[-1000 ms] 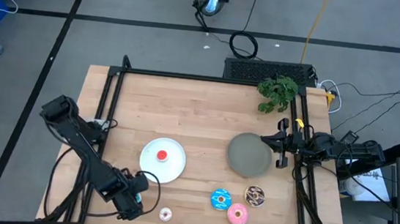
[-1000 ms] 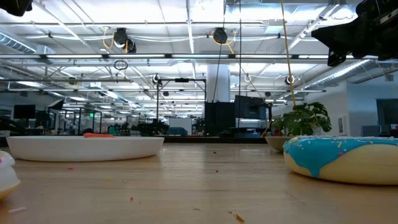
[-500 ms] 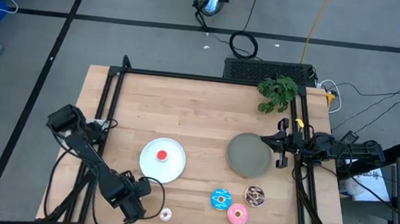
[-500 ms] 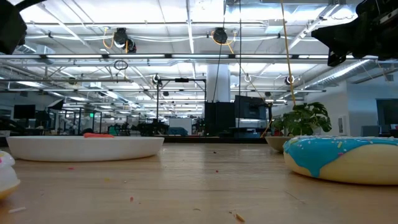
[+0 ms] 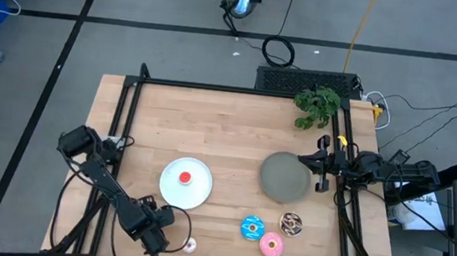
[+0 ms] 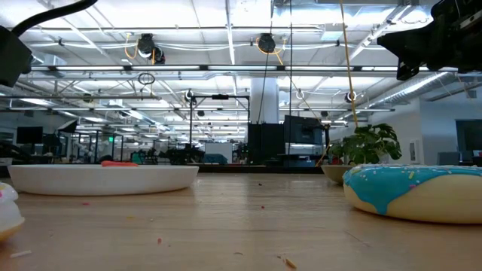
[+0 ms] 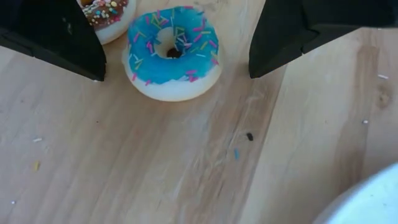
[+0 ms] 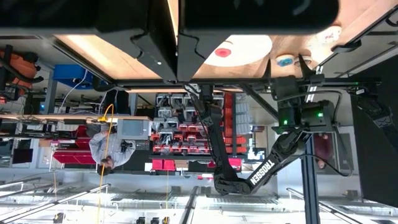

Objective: Pick & Place donuts
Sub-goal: Put the small blue donut on the white plate

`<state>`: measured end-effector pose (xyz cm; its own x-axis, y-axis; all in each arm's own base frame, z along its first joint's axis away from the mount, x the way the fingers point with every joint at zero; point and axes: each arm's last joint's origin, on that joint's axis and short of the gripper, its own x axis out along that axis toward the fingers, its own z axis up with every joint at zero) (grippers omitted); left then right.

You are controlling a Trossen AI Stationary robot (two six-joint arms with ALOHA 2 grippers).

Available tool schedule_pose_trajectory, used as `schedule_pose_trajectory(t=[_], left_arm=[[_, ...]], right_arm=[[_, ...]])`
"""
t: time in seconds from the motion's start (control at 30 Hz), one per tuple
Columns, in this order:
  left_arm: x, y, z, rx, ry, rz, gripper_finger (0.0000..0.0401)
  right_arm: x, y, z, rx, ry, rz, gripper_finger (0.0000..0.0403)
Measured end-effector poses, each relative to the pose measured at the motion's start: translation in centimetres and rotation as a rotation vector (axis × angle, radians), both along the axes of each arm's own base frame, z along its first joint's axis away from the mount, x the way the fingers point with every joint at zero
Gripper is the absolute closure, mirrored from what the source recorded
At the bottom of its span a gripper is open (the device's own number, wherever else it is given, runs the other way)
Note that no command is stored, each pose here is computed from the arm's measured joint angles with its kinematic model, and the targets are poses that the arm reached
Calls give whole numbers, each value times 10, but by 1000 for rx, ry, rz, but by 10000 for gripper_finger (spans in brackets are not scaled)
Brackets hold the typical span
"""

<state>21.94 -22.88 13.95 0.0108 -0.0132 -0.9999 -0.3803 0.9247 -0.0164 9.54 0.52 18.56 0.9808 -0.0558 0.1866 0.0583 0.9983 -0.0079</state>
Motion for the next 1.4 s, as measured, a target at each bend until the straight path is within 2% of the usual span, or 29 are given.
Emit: schedule_pose_trajectory(t=[0.13, 0.8, 0.93, 1.07, 1.27, 1.4], left_arm=[[0, 0, 0, -3, 6, 5, 37], [9, 13, 6, -62, 47, 15, 235], [12, 20, 22, -103, 3, -15, 264], [15, 35, 50, -169, -74, -28, 283], [8, 70, 102, -255, -185, 28, 292], [-2, 95, 127, -255, -244, 82, 293]], right_arm=[[0, 0, 0, 1, -2, 0, 403], [0, 0, 0, 1, -3, 0, 403], [0, 0, 0, 1, -3, 0, 403], [0, 0, 0, 1, -3, 0, 403], [0, 0, 0, 1, -3, 0, 403], [0, 0, 0, 1, -3, 0, 403]])
